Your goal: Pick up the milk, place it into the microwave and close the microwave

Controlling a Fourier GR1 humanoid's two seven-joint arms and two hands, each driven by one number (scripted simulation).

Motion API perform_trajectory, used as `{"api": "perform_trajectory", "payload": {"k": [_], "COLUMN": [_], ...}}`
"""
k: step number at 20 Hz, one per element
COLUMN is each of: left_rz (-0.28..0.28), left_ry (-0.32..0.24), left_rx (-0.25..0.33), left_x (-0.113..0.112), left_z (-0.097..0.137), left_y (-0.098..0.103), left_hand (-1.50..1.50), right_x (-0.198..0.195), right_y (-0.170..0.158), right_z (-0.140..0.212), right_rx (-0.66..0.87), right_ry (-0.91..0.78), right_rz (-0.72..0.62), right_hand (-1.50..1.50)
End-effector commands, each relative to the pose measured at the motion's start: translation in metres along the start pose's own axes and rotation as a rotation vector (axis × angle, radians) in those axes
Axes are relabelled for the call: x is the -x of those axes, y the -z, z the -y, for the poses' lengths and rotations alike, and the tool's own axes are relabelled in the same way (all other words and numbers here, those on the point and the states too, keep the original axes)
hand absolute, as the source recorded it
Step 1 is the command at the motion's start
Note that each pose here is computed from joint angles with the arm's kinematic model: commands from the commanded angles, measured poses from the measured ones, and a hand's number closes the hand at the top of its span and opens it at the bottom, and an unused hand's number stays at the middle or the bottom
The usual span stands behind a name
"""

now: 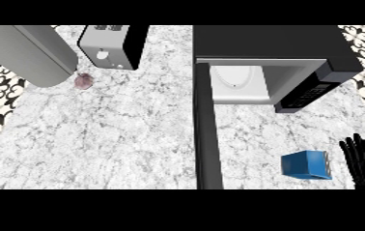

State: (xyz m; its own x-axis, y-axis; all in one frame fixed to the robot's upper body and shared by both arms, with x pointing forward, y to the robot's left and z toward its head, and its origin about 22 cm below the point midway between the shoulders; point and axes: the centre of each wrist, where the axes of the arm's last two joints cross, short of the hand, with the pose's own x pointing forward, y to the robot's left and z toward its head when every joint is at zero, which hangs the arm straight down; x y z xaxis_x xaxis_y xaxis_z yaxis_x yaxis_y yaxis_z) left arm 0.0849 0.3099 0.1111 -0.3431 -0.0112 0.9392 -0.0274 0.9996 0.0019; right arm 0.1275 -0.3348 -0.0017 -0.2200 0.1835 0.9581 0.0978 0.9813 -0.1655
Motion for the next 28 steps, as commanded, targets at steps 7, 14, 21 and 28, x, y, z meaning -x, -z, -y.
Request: {"api": "perform_trajectory", "payload": {"k": [7,14,21,28], "left_rz": [0.057,0.047,0.038,0.043], "left_ry": [-0.019,-0.014,-0.022,0.004], "left_rx": [0.001,0.0,0.018,0.009], "left_x": [-0.017,-0.026,-0.026,-0.014], "left_z": [0.008,0.003,-0.001,-0.005], "left_y": [0.005,-0.008,-0.01,-0.019], "left_hand": [-1.5,-1.5,-1.5,-1.5], "right_x": [0.061,0.087,0.113,0.148], "right_y": [-0.013,-0.007,0.014,-0.003], "right_z": [0.016,0.019,0.004,0.007], "right_rx": [-0.001,-0.041,-0.016,-0.059], "right_ry": [0.022,-0.008,-0.047,-0.045], "right_rz": [-0.023,-0.03,-0.038,-0.031], "right_hand": [-1.5,-1.5,-1.5,-1.5]}}
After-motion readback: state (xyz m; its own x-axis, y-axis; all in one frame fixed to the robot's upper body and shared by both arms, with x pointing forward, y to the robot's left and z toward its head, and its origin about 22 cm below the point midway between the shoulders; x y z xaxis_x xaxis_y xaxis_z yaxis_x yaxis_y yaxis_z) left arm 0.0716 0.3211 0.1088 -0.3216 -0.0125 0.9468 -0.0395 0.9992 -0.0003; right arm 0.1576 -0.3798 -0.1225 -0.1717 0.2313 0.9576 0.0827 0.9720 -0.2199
